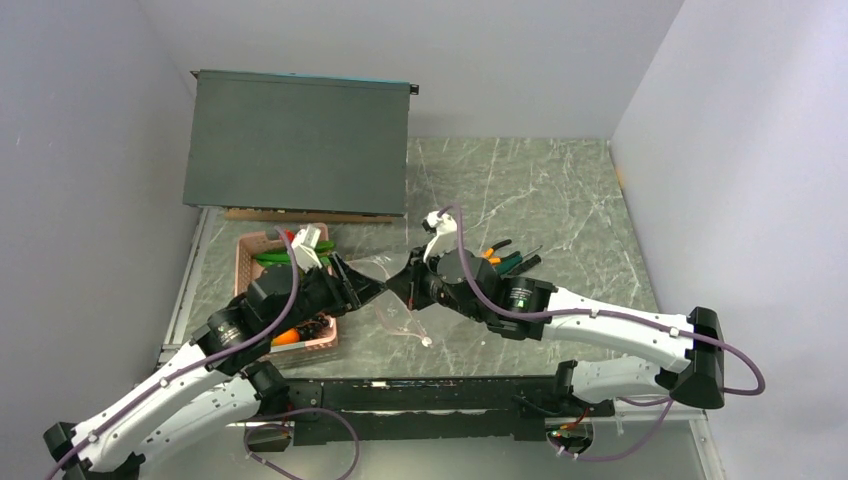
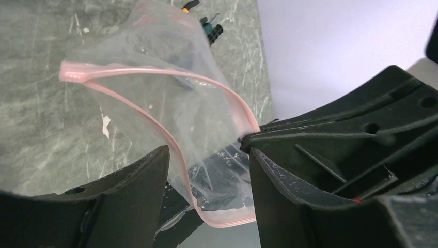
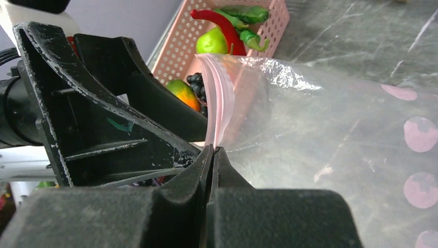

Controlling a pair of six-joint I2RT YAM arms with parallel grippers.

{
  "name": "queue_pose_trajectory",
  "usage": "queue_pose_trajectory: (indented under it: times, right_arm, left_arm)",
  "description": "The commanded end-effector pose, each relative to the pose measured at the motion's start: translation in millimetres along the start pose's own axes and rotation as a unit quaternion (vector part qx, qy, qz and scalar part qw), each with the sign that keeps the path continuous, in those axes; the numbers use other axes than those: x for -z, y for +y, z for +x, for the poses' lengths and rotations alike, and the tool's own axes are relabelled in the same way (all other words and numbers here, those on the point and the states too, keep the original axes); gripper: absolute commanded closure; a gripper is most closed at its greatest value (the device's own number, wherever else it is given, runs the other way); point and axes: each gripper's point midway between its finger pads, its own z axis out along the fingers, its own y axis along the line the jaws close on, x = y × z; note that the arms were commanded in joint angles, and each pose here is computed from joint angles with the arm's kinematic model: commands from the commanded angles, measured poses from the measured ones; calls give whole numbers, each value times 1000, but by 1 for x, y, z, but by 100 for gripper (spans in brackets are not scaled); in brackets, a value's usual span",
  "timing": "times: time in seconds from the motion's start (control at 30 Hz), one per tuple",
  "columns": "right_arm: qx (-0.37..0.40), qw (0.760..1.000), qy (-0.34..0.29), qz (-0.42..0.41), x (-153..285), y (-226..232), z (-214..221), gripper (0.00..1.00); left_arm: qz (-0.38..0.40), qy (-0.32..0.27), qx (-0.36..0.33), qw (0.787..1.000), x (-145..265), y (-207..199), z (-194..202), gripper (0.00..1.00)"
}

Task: Place the food in the zip-top bag and seal the zipper
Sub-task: Adjust the zipper food storage bag at the center of the board.

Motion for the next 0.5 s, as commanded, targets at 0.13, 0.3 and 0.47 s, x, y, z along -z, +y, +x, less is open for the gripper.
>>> queue_pose_trajectory:
  times: [0.13, 0.3, 0.47]
  right_arm:
    - [14, 997, -76, 3, 12, 15, -37, 100]
    - [19, 997, -80, 10, 11, 15, -37, 100]
    - [27, 997, -68, 13, 3, 16, -30, 100]
  left_arm:
    - [-49, -23, 2, 999, 13, 9, 0, 33]
    - [-54, -2, -9, 999, 10, 18, 12, 29]
    - [-67, -13, -28, 997, 13, 24, 7, 35]
